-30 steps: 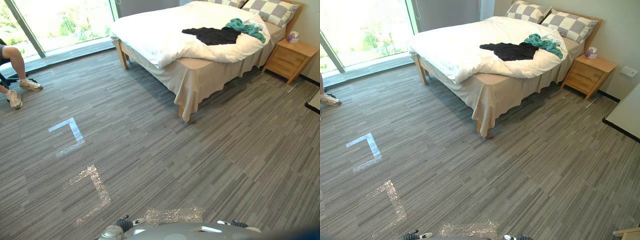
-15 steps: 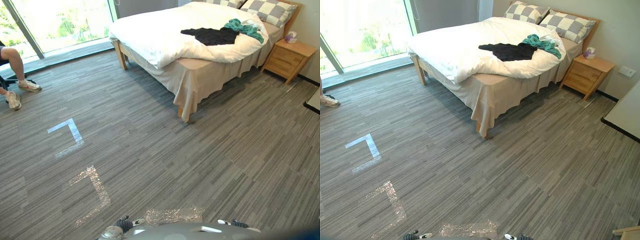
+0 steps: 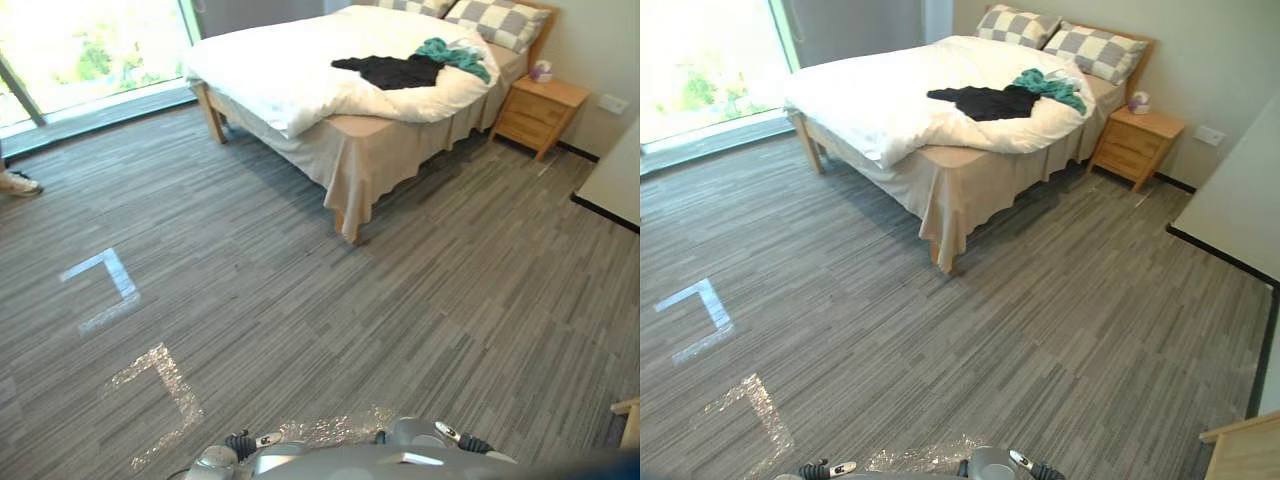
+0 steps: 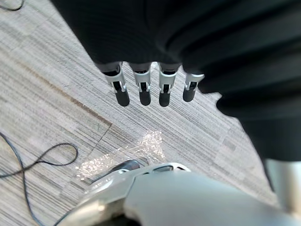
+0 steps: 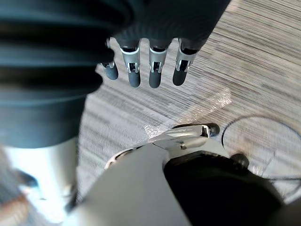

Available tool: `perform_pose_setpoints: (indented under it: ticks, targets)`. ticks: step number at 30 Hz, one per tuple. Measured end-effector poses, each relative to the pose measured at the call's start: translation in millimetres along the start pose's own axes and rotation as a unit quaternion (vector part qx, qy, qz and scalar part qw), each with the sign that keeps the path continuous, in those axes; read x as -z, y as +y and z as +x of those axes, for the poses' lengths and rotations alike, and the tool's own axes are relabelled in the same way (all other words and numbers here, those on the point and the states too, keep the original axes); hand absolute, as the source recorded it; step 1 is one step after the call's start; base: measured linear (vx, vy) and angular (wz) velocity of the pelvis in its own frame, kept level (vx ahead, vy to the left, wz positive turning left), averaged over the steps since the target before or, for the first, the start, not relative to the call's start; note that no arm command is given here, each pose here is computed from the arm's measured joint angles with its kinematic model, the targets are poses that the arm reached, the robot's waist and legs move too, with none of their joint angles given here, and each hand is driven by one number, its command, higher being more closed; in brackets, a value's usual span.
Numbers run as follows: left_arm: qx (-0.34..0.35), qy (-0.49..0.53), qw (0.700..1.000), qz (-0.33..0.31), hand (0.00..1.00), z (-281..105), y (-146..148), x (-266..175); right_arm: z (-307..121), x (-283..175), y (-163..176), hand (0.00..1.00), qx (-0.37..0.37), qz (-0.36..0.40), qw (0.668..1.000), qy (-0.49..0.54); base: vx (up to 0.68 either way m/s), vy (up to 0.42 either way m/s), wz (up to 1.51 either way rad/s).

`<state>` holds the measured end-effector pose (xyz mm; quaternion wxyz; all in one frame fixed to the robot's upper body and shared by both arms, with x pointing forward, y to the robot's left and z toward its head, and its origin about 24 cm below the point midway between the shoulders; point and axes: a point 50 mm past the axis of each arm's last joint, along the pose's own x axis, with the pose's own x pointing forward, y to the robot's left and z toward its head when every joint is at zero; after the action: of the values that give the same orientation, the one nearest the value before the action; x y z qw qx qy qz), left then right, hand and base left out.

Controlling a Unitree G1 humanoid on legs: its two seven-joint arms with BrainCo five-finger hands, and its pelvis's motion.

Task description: Tidy the bed and pick cloth on bed and put in laundry

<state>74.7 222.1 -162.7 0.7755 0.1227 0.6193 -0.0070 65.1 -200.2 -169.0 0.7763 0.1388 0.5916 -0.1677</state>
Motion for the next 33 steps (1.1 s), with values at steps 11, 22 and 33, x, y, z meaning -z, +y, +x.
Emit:
perform_pose_setpoints:
  ticks: [11, 22, 33]
  targets:
    - [-0.005, 0.007, 1.0, 0.008, 0.0, 1, -1, -7, -4, 0, -6, 0.0, 0.023, 0.012, 0.999, -0.046, 0.24, -0.222, -0.47]
    - [-0.007, -0.127, 0.989, -0.074, 0.0, -4, -10, -58, -5, -86, 31, 0.0, -0.094, -0.227, 0.958, -0.147, 0.57, -0.166, -0.46]
    - [0.046, -0.148, 0.977, -0.145, 0.0, -6, -35, -72, -1, -64, 42, 0.0, -0.084, -0.217, 0.967, -0.109, 0.36, 0.163, 0.07]
